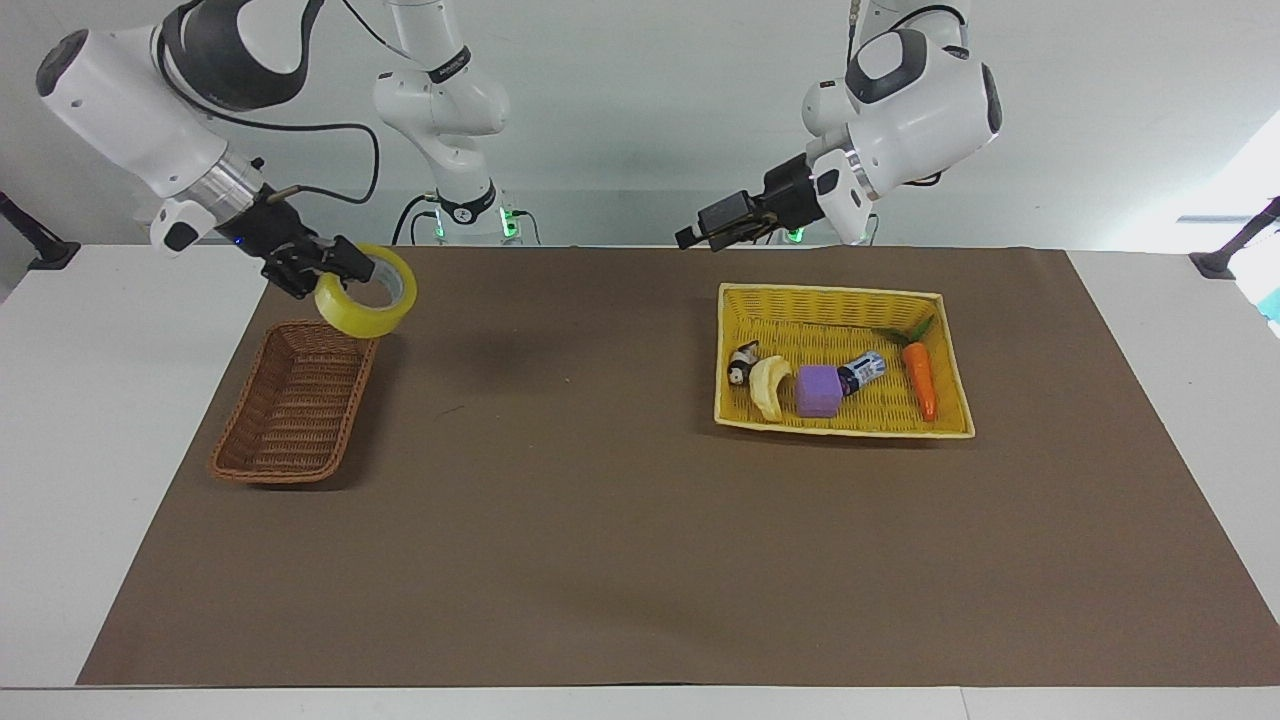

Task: Move tape to another basket

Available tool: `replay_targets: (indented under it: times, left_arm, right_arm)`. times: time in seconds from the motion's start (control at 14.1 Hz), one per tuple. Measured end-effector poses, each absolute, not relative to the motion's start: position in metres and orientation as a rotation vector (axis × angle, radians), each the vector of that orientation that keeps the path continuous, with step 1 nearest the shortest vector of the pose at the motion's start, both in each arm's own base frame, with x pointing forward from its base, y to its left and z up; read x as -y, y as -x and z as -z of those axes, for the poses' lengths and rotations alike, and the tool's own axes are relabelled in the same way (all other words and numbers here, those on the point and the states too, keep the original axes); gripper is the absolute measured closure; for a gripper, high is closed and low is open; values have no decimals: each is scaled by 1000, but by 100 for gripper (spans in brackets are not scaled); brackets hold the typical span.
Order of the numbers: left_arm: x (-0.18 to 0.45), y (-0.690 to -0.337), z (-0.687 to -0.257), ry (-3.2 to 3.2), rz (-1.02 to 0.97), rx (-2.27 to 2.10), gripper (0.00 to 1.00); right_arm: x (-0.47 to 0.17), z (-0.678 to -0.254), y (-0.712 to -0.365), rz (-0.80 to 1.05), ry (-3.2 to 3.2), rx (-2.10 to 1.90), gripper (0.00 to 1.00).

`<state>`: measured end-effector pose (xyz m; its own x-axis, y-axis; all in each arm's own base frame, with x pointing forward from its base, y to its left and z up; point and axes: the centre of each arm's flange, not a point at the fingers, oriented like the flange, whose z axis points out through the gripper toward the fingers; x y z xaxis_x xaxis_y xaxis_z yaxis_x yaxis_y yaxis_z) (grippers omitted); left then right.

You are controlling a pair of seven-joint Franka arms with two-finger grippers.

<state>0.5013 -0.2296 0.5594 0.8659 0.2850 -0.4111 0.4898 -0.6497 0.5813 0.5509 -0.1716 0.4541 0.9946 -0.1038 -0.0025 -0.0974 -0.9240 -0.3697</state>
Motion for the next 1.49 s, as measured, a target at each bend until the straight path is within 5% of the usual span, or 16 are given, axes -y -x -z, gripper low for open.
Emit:
replay_targets:
  times: [0.5, 1.2, 1.35, 1.49]
  left_arm:
    - [136, -520, -542, -2668, 180, -254, 0]
    - [110, -526, -574, -2949, 28, 11, 0]
    - [92, -529, -580, -2989, 1, 37, 0]
    - [74, -529, -589, -3004, 0, 44, 0]
  right_arm:
    - [231, -380, -547, -24, 2754, -151, 100]
    - [242, -325, -542, -108, 2719, -199, 100]
    - [242, -324, -542, -109, 2712, -203, 95]
    - [241, -326, -544, -99, 2683, -218, 77]
